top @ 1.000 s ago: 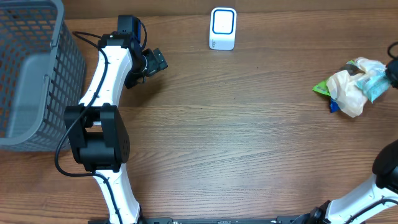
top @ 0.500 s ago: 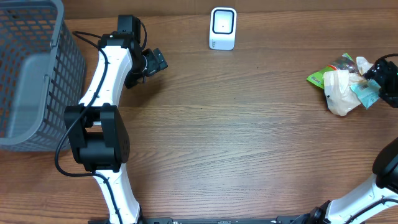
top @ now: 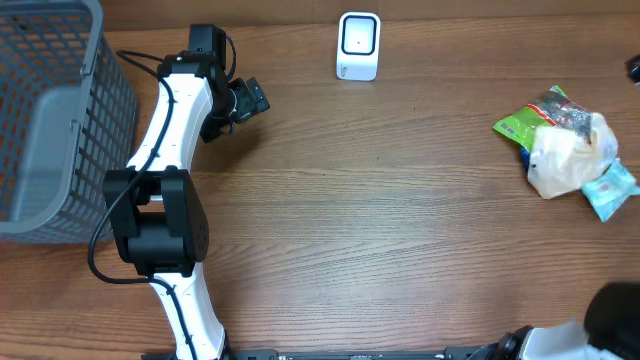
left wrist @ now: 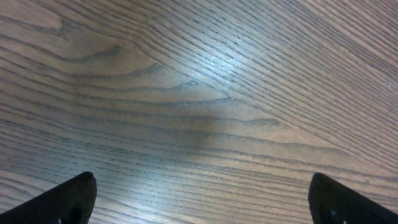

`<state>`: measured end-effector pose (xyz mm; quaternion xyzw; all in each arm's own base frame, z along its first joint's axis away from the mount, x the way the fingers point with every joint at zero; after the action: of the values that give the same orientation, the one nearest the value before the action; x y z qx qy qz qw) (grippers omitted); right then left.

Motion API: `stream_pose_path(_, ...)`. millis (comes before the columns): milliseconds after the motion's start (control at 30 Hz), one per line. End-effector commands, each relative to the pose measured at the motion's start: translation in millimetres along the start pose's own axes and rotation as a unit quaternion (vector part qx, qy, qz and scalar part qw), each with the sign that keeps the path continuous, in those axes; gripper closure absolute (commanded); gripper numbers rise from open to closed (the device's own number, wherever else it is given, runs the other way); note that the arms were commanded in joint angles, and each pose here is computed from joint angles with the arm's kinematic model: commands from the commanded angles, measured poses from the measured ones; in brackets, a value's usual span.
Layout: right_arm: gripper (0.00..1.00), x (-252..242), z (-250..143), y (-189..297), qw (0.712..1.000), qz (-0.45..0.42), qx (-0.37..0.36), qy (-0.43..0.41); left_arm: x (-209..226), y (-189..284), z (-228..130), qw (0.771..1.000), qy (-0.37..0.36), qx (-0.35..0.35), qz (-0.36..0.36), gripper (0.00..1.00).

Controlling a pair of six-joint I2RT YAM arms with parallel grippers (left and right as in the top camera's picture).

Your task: Scan the item barcode

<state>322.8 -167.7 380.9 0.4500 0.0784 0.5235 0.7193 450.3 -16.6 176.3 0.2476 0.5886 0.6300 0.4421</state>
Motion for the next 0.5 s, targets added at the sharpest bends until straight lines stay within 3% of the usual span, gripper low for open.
stream_pose_path(0, 0.06, 20, -4, 36, 0.998, 0.040, -0.028, 0.045, -4, 13, 4, 1.000, -0.006, -0.017, -0.007, 0.00)
stream_pose_path(467, 0.07, 67, -42, 98, 0.987, 0.098, -0.040, 0.121, -4, 13, 4, 1.000, -0.006, -0.017, -0.007, 0.00)
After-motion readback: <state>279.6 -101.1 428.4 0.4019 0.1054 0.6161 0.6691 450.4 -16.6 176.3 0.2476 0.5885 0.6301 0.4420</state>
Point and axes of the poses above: each gripper's point midway between its finger pads, its own y axis back along the fingers, its own x axis along the line the jaws close on, z = x × y, the point moved 10 cm from there along y, back along the fingers, and after that the axes turned 3 degrees about y, right-handed, at the moved point
